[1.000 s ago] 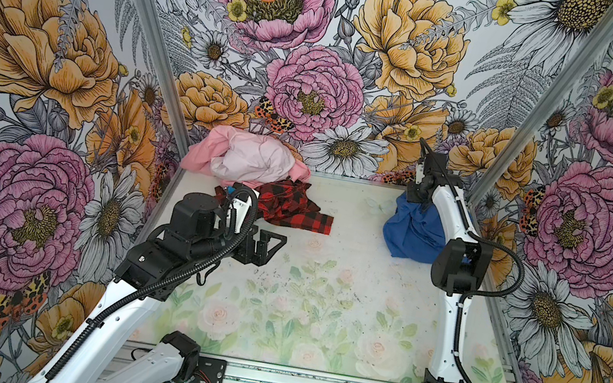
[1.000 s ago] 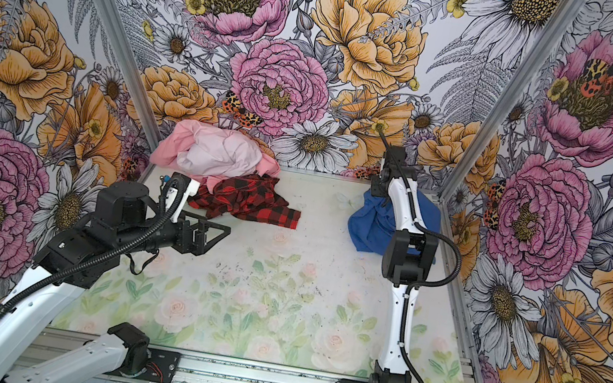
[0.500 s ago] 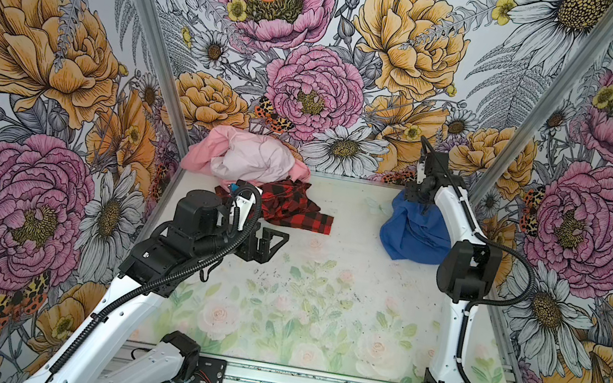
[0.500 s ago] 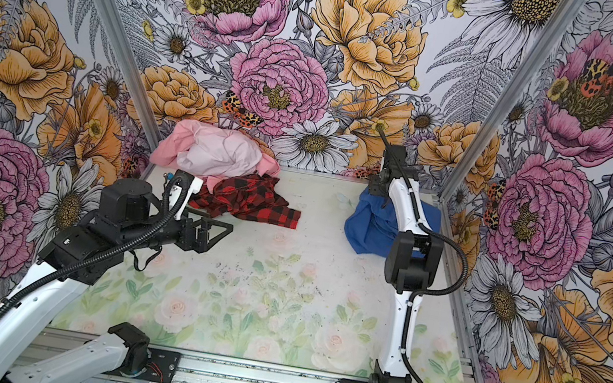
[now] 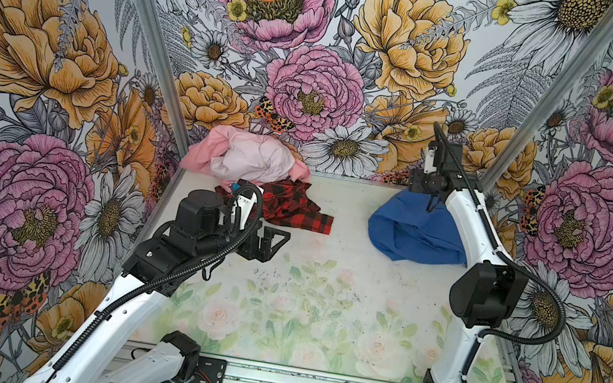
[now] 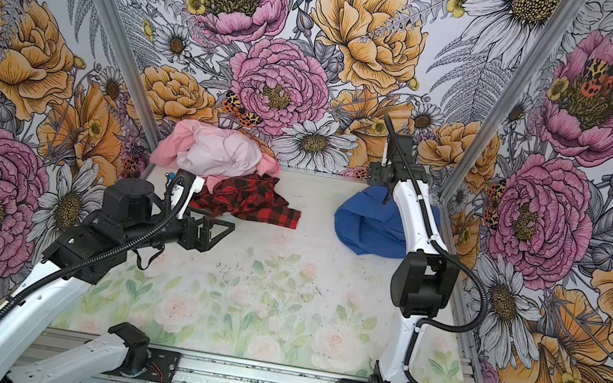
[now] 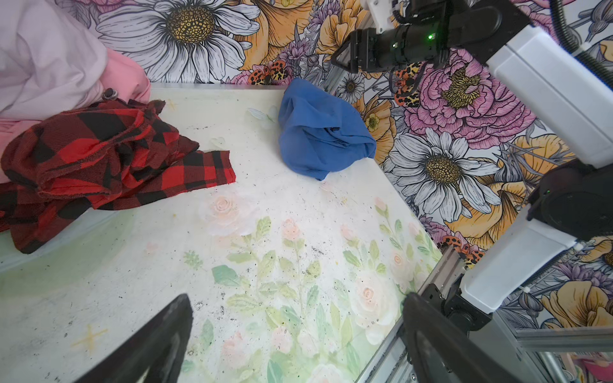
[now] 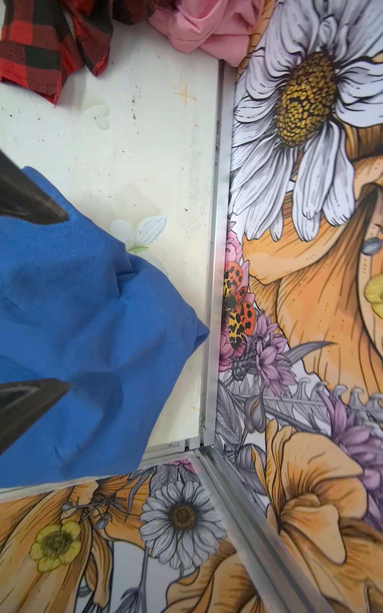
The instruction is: Pick out a specific cloth from the pile
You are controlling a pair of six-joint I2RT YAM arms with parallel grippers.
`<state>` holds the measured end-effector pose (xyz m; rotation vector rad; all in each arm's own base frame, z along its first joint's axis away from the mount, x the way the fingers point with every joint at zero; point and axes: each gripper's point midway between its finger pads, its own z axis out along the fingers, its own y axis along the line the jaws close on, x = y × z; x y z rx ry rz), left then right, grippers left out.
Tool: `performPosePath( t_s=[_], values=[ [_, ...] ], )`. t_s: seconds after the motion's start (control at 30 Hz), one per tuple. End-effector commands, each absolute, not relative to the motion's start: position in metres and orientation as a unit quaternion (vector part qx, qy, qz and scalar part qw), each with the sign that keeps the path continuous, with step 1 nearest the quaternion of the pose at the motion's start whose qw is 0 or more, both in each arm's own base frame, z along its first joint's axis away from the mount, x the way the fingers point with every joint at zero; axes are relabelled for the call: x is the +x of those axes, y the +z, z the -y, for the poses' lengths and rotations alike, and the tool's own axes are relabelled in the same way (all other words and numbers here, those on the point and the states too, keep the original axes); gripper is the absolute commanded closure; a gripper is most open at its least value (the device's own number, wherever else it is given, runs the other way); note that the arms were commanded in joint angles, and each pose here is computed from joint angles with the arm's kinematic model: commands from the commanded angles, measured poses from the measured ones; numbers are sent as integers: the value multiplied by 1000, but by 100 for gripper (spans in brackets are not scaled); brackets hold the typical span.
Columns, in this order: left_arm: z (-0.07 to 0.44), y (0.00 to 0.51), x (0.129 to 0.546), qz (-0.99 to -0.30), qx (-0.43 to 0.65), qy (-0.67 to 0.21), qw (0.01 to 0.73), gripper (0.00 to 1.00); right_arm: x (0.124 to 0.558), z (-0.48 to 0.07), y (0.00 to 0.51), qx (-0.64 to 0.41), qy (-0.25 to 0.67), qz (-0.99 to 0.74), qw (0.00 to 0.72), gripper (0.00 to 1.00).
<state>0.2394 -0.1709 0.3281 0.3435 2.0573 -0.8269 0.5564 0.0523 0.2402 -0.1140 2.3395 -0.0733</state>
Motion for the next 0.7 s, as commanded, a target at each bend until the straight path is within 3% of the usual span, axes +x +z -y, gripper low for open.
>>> performPosePath(
  t_s=[0.0,0.23,0.37,0.43,0.53,0.57,0.63,0.67],
  values=[
    [175,334,234,-813,149,-345,444,1,566,-110,204,-104,-40,-923,368,21],
    [170,333,224,-810,142,-352,448,1,568,-111,136,-81,-150,-936,306,19],
    [170,329,225,-813,140,-351,444,1,566,-107,110,-77,-202,-933,286,25],
    [170,331,225,-812,142,-352,444,1,565,-106,105,-75,-212,-932,283,39],
    [170,334,226,-810,143,-352,447,1,564,-102,114,-71,-215,-930,288,80],
    [170,334,227,-810,143,-352,447,1,564,-100,122,-67,-220,-928,294,88],
    [170,333,228,-812,144,-350,445,1,564,-95,133,-61,-221,-925,302,100],
    [170,332,229,-812,143,-349,445,1,563,-92,141,-57,-219,-924,307,100]
  ],
)
